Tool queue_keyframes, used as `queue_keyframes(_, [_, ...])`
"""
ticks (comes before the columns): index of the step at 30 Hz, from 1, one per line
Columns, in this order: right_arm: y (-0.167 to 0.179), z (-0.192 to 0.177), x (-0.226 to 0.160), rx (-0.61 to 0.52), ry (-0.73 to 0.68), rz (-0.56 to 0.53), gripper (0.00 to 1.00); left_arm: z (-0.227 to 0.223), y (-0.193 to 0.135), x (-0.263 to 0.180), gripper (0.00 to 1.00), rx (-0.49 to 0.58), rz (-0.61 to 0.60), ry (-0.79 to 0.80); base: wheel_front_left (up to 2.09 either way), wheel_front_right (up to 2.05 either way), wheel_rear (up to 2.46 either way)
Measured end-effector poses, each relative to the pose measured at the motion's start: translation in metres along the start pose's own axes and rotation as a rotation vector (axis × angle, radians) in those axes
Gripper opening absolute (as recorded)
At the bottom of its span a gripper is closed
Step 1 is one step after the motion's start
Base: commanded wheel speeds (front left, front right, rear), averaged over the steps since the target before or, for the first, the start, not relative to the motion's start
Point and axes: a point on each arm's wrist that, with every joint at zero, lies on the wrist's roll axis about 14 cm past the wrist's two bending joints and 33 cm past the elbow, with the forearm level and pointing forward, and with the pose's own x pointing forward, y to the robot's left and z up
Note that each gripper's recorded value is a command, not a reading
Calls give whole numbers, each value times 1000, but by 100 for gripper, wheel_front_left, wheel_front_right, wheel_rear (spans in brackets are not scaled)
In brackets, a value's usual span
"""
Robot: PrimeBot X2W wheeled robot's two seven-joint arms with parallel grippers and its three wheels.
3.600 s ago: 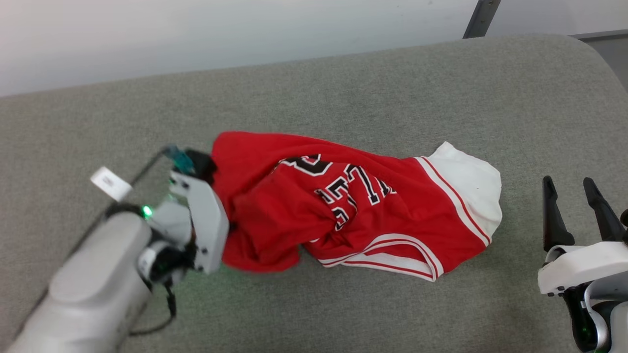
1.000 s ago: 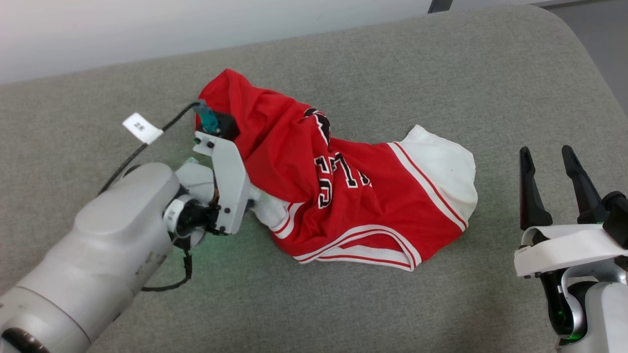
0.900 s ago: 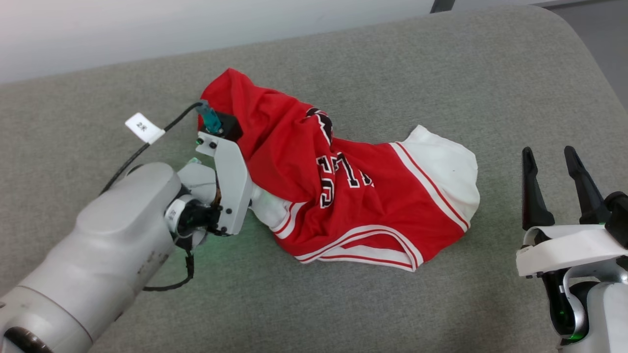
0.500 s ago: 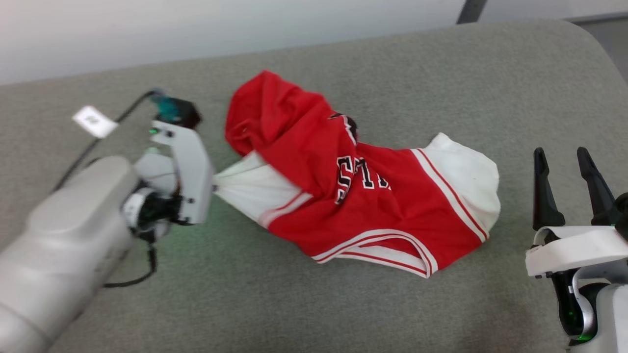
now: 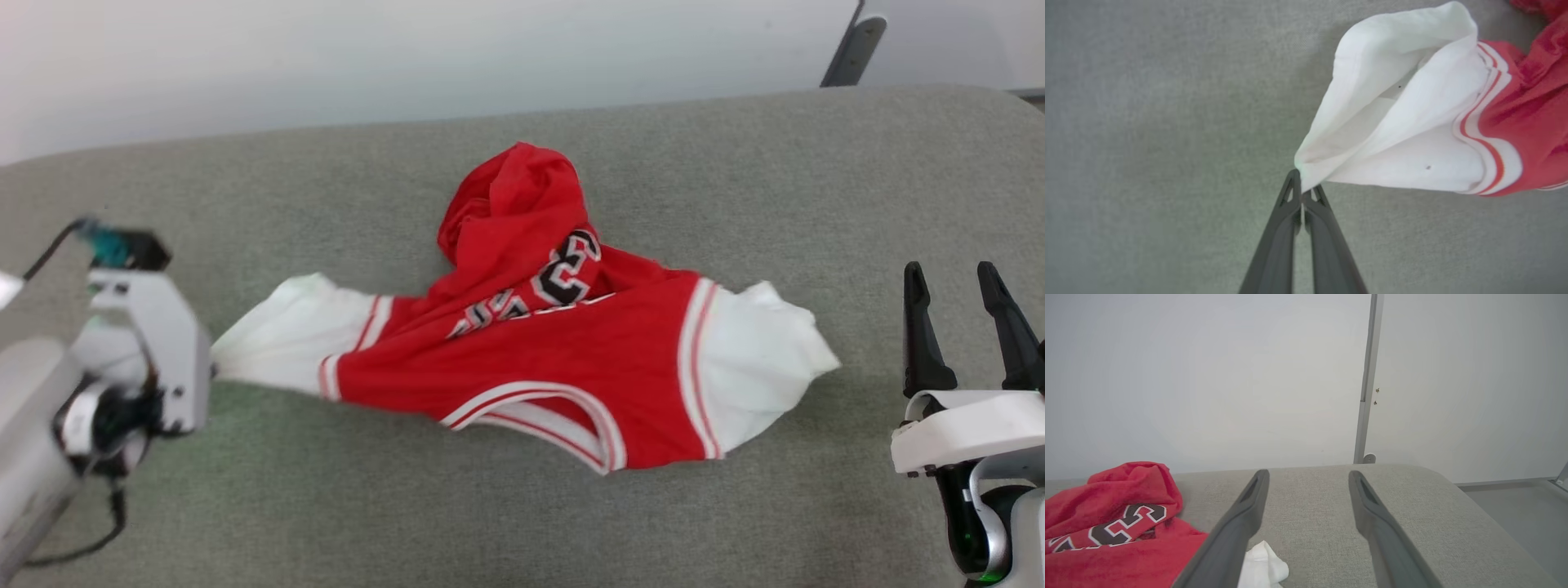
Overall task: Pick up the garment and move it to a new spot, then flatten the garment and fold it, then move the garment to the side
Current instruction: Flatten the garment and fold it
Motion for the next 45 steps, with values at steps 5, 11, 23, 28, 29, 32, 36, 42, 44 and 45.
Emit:
queue_keyframes(5, [4, 3, 0, 3, -5, 10, 100, -33, 24, -9, 0, -91, 48, 32, 0, 0, 0])
queue_keyframes(11, [2, 0, -4, 7, 9, 4, 100, -85, 28, -8, 0, -163, 67, 117, 0, 0, 0])
queue_keyframes(23, [5, 4, -13, 8, 14, 18, 100, -75, 18, -24, 100, -126, 58, 17, 0, 0, 0])
queue_keyframes(28, [7, 6, -20, 9, 13, 25, 100, -52, 3, -40, 100, -60, 38, -52, 0, 0, 0])
queue_keyframes(29, [8, 8, -21, 9, 10, 28, 100, -47, -1, -44, 100, -45, 34, -68, 0, 0, 0])
queue_keyframes(32, [9, 9, -24, 11, 9, 33, 100, -37, -8, -51, 100, -10, 30, -95, 0, 0, 0])
queue_keyframes(36, [9, 10, -28, 15, 10, 34, 100, -41, -9, -52, 100, 25, 43, -67, 0, 0, 0])
queue_keyframes(42, [4, 9, -30, 13, 13, 22, 100, -56, 0, -37, 100, 77, 71, 24, 0, 0, 0])
queue_keyframes(44, [2, 7, -30, 10, 21, 17, 100, -59, 5, -30, 100, 92, 84, 48, 0, 0, 0])
queue_keyframes(45, [1, 6, -30, 9, 25, 14, 100, -60, 8, -26, 100, 97, 92, 55, 0, 0, 0])
